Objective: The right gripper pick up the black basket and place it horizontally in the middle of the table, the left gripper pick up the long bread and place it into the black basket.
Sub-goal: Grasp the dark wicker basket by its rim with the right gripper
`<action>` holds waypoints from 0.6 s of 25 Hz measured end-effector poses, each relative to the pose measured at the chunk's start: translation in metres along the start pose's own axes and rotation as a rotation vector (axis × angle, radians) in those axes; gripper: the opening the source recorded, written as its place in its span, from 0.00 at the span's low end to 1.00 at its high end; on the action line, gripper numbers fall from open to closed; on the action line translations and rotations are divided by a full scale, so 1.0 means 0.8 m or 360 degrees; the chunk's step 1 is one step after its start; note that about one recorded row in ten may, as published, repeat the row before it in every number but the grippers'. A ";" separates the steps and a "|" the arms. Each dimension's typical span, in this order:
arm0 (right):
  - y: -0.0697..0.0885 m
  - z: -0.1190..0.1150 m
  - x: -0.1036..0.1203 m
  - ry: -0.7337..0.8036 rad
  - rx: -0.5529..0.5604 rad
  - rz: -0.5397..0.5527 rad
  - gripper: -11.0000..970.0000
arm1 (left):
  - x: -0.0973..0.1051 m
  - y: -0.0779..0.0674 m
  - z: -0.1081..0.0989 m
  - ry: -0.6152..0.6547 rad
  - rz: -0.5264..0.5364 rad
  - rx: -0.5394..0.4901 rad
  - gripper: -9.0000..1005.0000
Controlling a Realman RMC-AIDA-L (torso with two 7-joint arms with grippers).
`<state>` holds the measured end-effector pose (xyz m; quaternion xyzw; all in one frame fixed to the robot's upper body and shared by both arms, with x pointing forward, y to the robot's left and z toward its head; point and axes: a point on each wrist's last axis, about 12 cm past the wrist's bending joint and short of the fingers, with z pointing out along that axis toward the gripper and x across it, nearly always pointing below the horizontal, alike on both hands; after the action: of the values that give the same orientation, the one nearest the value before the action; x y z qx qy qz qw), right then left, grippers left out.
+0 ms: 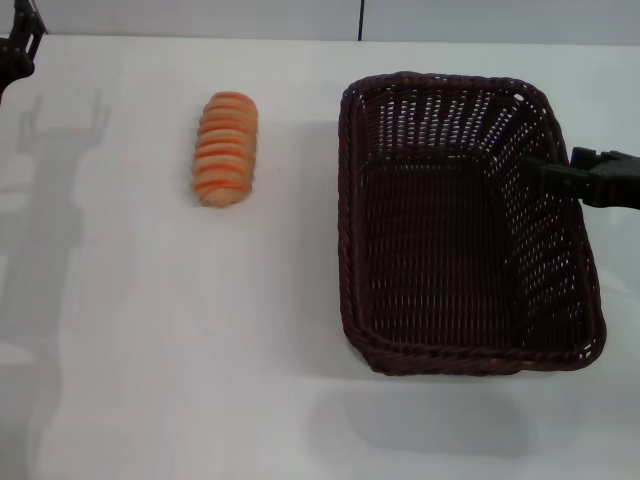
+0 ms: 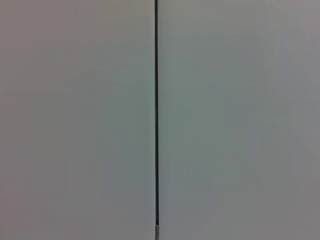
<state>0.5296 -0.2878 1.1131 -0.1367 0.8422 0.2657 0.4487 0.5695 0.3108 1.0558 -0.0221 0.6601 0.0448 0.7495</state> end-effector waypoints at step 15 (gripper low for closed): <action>0.002 0.000 0.000 -0.0007 -0.0009 -0.0009 0.87 | 0.002 0.003 -0.003 0.0008 0.0007 -0.0005 0.81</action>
<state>0.5286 -0.2864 1.1138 -0.1399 0.8400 0.2671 0.4510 0.5675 0.3129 1.0542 -0.0219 0.6620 0.0472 0.7476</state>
